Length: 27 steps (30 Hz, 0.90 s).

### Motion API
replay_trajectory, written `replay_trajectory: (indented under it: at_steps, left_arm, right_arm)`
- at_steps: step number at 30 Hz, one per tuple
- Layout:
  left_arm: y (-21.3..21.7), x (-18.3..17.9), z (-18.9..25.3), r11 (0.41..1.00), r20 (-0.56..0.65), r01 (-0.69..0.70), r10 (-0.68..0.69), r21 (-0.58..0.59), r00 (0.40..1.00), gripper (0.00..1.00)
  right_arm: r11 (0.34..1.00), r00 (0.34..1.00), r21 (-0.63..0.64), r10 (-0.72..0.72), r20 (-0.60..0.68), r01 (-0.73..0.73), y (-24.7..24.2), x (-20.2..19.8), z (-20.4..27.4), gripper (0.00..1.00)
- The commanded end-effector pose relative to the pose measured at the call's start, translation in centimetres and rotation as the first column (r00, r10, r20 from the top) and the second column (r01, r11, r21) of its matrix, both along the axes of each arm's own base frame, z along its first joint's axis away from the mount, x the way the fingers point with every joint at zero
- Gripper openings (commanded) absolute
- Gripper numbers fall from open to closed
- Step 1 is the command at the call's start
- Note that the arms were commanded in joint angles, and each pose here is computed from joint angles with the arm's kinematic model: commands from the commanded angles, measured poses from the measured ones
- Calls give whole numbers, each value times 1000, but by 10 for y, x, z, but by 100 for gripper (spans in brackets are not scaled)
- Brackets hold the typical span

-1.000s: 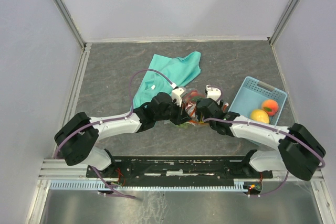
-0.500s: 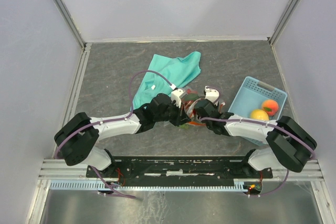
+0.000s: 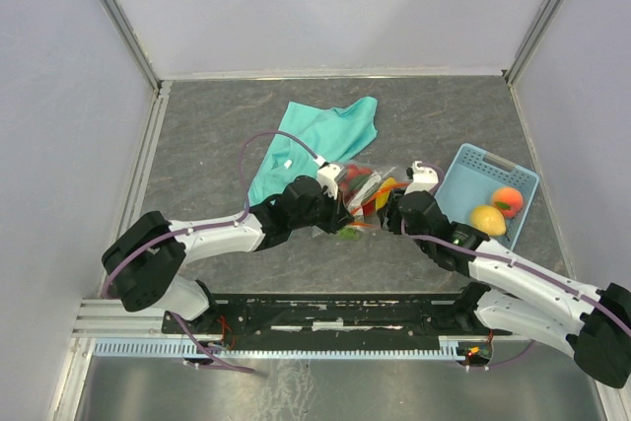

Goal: Open the zip-top bag and remove the fake food

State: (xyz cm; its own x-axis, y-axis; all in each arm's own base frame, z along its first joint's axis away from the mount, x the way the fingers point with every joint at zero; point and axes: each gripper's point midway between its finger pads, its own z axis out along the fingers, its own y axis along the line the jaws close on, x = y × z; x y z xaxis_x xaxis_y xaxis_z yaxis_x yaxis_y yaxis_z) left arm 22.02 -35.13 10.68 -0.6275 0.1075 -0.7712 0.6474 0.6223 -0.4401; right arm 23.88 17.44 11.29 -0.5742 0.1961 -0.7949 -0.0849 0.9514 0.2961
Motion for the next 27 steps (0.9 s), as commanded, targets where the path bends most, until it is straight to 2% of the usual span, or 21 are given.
replay_trajectory:
  at_steps: [1, 6, 13, 21, 25, 27]
  left_arm:
    - [-6, 24, 25, 996, 55, -83, 84, -29, 995, 3]
    - [-3, 36, 28, 993, 93, -122, 121, 9, 988, 3]
    - [-11, 35, 8, 995, 63, -76, 73, 58, 995, 3]
    - [-12, 44, 2, 991, 37, -98, 95, 87, 995, 3]
    - [-10, 44, -5, 990, 23, -95, 93, 103, 995, 3]
    - [-9, 42, -6, 991, 20, -91, 90, 101, 996, 3]
  right_arm:
    - [997, 994, 38, 69, -85, -65, 8, -19, -9, 29]
    - [991, 989, 103, 100, -111, -88, 10, -33, -8, 28]
    - [974, 996, 209, 91, -15, -85, 2, -41, 30, 28]
    - [962, 996, 261, 86, 14, -87, -12, -57, 49, 28]
    - [977, 991, 209, -65, 120, 38, -61, -58, 78, 27]
    - [969, 959, 154, -217, 180, 191, -102, -54, 89, 27]
